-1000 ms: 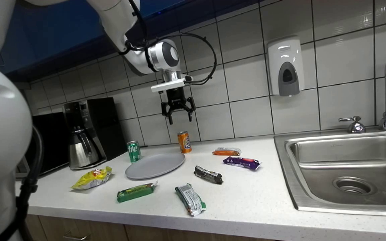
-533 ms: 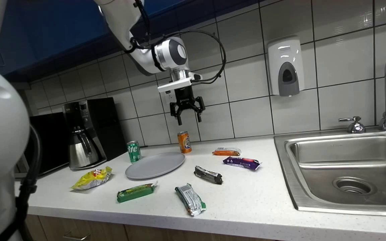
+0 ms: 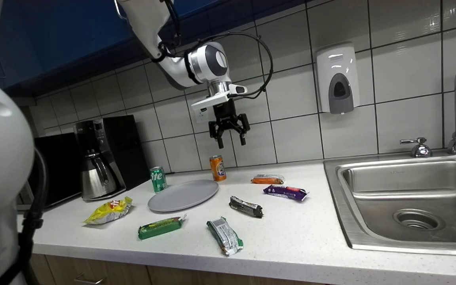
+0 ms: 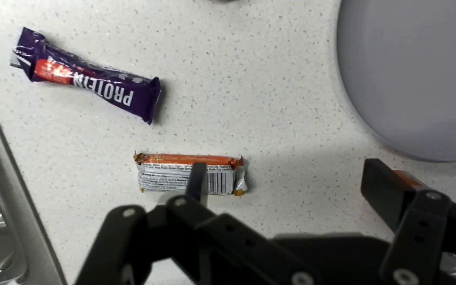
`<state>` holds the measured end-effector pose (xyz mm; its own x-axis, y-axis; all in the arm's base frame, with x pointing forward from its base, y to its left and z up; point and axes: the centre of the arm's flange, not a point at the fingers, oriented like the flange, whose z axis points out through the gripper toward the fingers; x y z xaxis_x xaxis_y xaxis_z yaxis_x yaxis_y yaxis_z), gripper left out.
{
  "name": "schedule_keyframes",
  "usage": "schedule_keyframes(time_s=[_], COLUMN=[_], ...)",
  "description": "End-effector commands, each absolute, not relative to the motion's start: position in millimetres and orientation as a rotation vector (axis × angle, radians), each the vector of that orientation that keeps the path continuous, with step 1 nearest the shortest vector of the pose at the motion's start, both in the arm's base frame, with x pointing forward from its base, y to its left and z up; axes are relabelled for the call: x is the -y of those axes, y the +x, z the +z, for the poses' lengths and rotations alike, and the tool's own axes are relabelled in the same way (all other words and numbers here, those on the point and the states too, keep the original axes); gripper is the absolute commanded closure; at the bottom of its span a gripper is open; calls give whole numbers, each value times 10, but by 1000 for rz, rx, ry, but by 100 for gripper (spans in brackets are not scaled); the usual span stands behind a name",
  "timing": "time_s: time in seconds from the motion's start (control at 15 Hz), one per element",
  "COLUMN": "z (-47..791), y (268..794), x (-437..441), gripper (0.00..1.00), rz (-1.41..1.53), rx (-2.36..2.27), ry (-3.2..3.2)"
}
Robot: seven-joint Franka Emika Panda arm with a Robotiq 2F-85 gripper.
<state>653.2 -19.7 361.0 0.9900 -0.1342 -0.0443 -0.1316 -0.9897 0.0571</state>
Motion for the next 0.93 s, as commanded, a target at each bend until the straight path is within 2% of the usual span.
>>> schedule_keyframes(time_s=[0.0, 0.27, 0.87], z=[3608, 3606, 3436], y=[6531, 6530, 6578], x=[197, 197, 350], gripper=[0, 0, 0], rz=[-75, -76, -10], rx=[206, 206, 761], ry=[3080, 3080, 2970])
